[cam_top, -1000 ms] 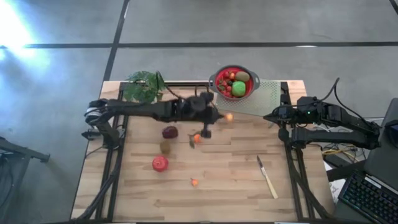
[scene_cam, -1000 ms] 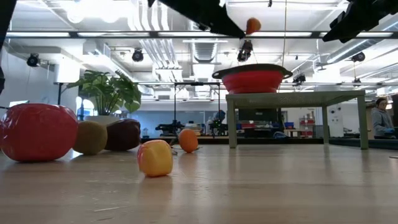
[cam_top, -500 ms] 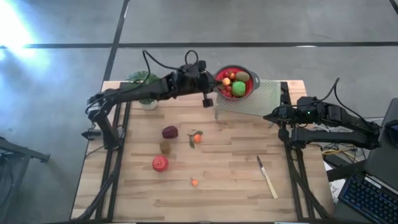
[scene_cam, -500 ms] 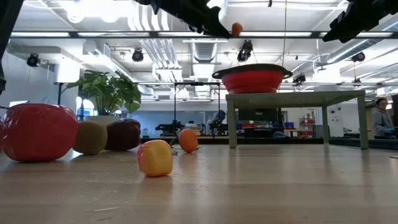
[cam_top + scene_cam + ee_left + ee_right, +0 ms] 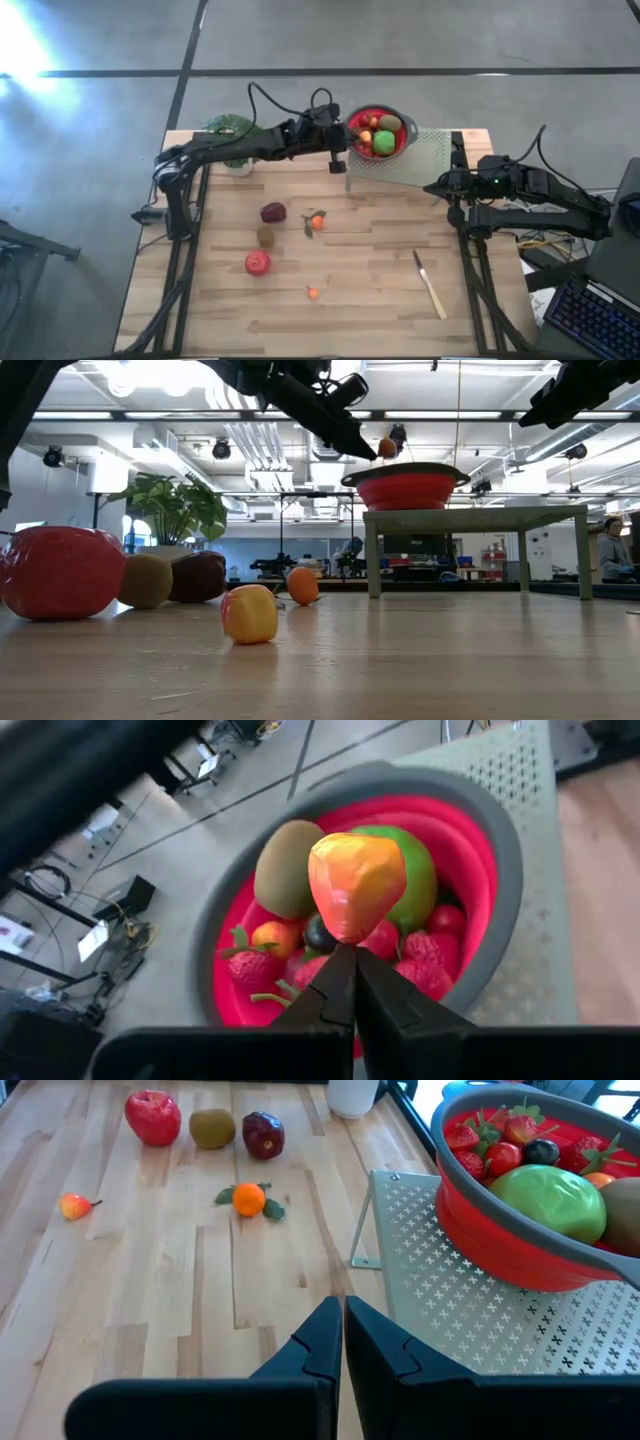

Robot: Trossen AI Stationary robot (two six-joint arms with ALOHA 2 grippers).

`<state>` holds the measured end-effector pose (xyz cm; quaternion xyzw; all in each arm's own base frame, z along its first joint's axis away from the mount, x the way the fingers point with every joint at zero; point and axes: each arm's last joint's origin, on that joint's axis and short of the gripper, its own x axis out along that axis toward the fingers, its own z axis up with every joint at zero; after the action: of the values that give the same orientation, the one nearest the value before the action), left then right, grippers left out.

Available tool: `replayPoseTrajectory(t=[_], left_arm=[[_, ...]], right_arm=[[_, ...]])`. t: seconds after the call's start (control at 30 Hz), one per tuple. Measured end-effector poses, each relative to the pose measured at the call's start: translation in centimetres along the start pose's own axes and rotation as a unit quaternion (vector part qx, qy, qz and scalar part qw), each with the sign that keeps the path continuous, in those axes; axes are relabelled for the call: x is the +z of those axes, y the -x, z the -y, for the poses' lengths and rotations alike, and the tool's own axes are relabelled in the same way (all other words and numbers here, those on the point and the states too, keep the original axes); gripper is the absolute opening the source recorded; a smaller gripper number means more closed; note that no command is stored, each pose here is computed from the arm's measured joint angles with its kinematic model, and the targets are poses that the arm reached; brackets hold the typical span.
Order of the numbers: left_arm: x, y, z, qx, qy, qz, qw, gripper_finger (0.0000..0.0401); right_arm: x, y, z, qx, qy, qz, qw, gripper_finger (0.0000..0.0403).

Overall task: Pick & Place Fruit
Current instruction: Put the pear into the strainer bowl on the shelf

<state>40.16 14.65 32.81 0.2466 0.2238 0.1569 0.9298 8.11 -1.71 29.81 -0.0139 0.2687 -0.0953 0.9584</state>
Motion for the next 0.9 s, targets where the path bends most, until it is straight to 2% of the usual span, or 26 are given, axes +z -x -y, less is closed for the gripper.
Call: replayPoseTrajectory(t=[0.53, 0.77, 0.9], left_arm=[[-0.23, -0.33, 0.09, 0.011, -0.059, -0.009, 0.998, 0.0029], [-0.24, -0.33, 0.08, 0.016, -0.088, -0.013, 0.996, 0.0061], [-0.13, -0.29, 0.19, 0.037, -0.091, -0.029, 0.995, 0.0087]], right_arm=[[0.01, 0.00, 0.00, 0.000, 0.000, 0.000, 1.000, 0.0013], [0.00, 0.00, 0.00, 0.000, 0.000, 0.000, 1.000, 0.0013], [0.01, 0.00, 0.00, 0.000, 0.000, 0.000, 1.000, 0.0013]])
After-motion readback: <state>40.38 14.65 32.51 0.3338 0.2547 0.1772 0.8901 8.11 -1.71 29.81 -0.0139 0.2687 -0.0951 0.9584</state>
